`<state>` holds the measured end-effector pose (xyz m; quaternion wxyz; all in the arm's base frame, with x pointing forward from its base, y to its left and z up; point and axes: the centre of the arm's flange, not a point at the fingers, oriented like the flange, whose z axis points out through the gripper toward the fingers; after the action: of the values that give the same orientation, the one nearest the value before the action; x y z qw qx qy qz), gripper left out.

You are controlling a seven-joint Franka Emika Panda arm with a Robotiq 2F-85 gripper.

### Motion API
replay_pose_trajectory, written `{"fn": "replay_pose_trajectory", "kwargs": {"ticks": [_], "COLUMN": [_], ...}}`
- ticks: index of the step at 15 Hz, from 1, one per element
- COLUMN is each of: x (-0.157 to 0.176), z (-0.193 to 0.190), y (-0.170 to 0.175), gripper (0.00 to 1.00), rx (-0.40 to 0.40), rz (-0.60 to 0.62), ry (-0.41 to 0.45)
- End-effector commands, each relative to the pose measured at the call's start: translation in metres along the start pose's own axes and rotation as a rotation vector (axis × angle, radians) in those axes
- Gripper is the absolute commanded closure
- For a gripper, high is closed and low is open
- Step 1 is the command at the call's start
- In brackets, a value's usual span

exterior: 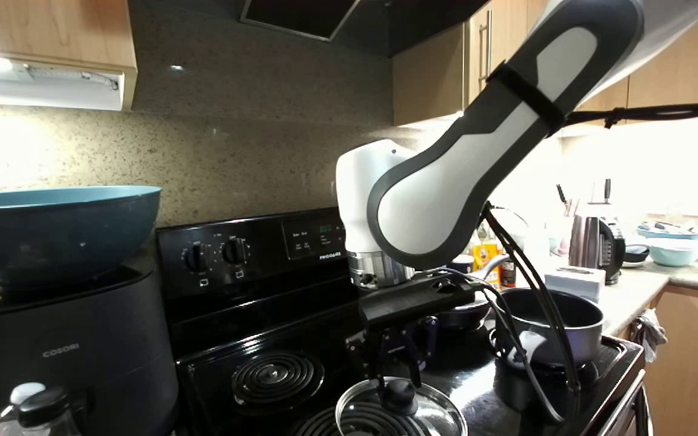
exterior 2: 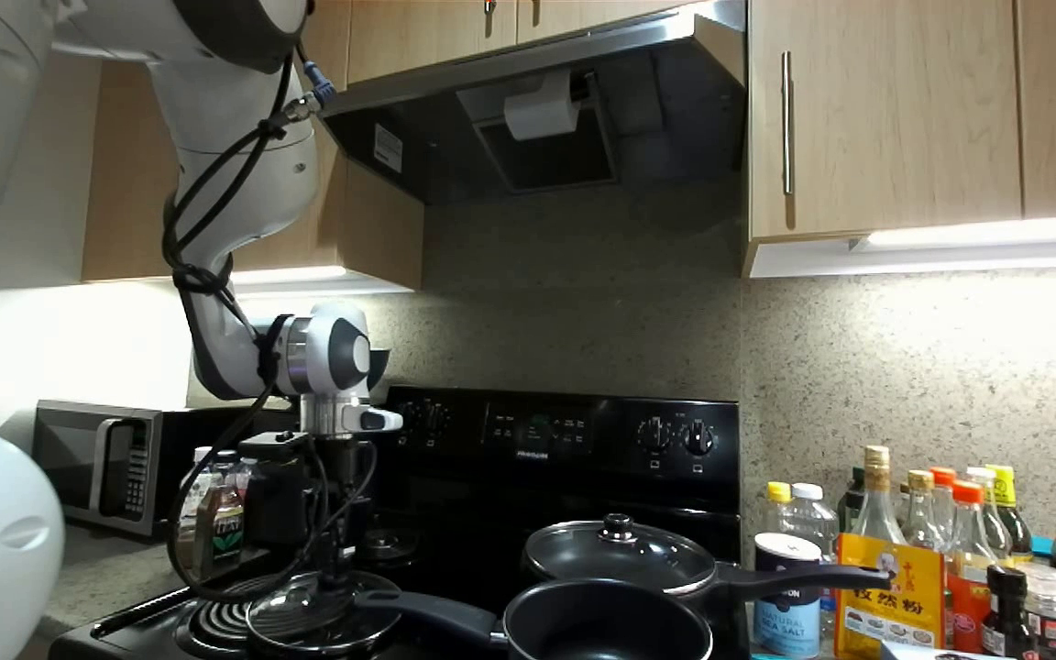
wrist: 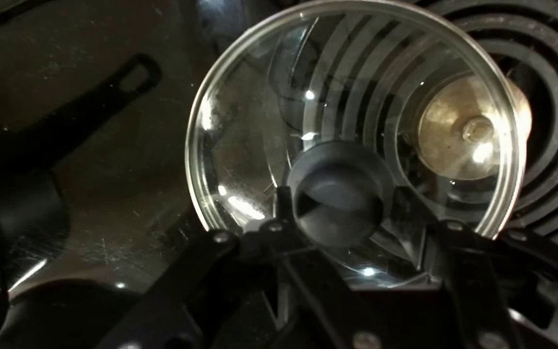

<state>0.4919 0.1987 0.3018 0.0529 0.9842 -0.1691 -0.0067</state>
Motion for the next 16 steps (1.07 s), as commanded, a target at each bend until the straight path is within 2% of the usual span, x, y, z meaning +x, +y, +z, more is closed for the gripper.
{"fn": "replay_pose_trajectory", "kwargs": {"ticks": [1,3,5,11,13,16], "x": [0.008,0.010,0.012,0.018,0.019,0.021], "z": [0.006,0.008,0.008,0.015,0.016,0.017], "y": [-0.004,-0.003,-0.001,0.006,0.007,0.010], "gripper": [0.14,0.02,0.00,0.01,0.20,0.42], "rx": [0.041,0.049,0.066,0.136,0.153,0.170], "rz": [-0.031,-0.031,-0.027,0.013,0.022,0.032], "ry": [-0.027,-0.038,-0.051,-0.102,-0.105,-0.113]}}
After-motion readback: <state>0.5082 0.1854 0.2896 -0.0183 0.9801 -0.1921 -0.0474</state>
